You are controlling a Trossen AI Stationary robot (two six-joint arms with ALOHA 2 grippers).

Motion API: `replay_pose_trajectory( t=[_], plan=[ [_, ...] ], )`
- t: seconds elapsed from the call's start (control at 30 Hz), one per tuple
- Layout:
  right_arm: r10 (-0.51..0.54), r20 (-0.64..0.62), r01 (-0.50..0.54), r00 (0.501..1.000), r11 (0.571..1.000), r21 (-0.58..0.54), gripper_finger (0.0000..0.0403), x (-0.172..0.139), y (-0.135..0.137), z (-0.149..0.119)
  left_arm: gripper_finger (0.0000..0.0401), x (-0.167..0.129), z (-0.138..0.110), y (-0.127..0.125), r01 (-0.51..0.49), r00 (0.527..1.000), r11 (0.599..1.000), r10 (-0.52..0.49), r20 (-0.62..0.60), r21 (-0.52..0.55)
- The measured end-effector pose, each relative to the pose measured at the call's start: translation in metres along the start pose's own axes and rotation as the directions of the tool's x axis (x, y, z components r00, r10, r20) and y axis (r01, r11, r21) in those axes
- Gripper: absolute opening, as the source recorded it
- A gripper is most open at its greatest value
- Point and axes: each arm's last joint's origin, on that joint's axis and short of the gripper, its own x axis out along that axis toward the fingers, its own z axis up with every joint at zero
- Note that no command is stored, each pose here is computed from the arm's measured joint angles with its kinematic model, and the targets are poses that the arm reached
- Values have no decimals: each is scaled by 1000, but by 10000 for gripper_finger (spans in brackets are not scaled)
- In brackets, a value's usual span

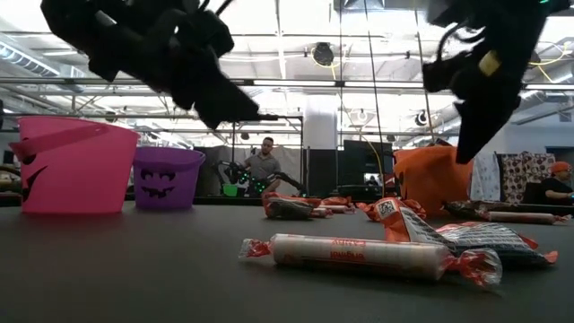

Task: Sort candy by brand, put in halloween buckets
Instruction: Put the brown candy into the orange bucket

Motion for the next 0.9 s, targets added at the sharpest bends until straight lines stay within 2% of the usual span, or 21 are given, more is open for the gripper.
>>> replay_pose_trajectory(
  t=[0.13, 0.3, 0.47, 0.63, 0.9],
  plan=[
    [23, 81, -31, 996, 994, 106, 123, -2, -10, -16, 138, 8, -9, -9, 28, 999, 1000, -28, -29, -9],
    [12, 66, -25, 998, 979, 202, 123, 6, -15, -25, 138, 23, -19, -22, 69, 998, 998, -68, -8, 16],
    [-77, 61, 66, 995, 983, 169, 123, 16, -13, -26, 138, 32, -12, -27, 92, 993, 995, -95, 66, 42],
    [-179, 56, 172, 982, 979, 110, 123, 30, -11, -25, 138, 32, -10, -28, 98, 993, 994, -101, 68, 46],
    [-290, -36, 292, 956, 956, 42, 123, 57, -8, -26, 138, 32, -10, -28, 93, 993, 993, -99, 68, 78]
  ],
)
